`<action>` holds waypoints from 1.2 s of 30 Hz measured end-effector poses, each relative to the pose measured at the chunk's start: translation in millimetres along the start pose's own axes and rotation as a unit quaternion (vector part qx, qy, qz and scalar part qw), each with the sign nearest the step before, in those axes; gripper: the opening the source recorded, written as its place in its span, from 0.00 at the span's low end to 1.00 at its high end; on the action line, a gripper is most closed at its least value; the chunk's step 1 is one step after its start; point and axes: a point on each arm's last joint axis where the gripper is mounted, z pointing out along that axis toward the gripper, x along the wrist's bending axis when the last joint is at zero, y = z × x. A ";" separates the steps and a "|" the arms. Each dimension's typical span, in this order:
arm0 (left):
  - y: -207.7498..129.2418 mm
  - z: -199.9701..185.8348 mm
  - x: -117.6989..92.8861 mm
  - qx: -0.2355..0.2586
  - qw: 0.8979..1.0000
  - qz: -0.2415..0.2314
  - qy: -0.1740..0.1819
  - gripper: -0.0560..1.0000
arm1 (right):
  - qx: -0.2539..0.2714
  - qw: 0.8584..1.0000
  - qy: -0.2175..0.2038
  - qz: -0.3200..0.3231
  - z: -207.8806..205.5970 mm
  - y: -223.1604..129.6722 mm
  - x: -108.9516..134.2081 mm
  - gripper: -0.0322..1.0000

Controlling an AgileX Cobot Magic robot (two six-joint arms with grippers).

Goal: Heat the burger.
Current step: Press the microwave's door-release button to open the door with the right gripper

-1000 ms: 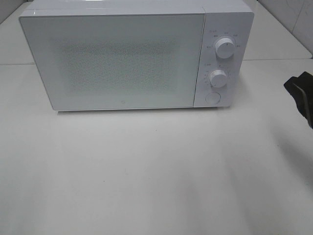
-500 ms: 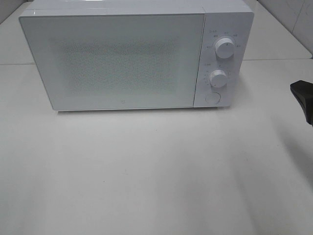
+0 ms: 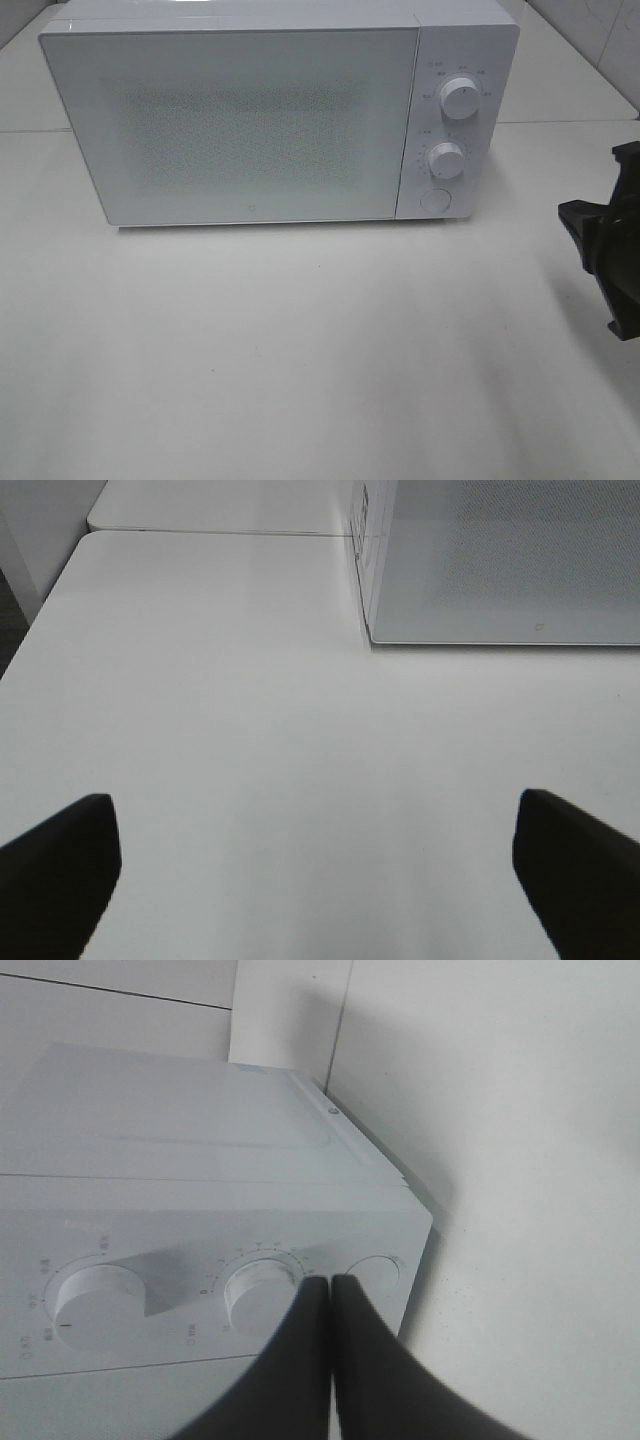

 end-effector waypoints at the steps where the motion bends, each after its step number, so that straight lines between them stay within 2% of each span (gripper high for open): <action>1: 0.0 0.0 0.0 0.000 1.000 0.000 0.000 0.99 | 0.006 1.000 0.000 0.008 8.1 -5.9 -1.1 0.05; 11: 0.0 0.0 0.0 0.000 1.000 0.000 0.000 0.99 | 0.026 0.999 0.005 0.030 38.5 -21.4 4.4 0.05; 21: 0.0 0.0 0.0 0.000 1.000 0.000 0.000 0.99 | 0.054 0.997 -0.022 0.059 70.7 -41.5 3.4 0.05; 28: 0.0 0.0 0.0 0.000 1.000 0.000 0.000 0.99 | 0.064 0.995 -0.023 0.069 86.3 -51.4 4.7 0.05; 36: 0.0 0.0 0.0 0.000 1.000 0.000 0.000 0.99 | 0.067 0.994 -0.051 0.067 103.1 -57.3 -6.8 0.05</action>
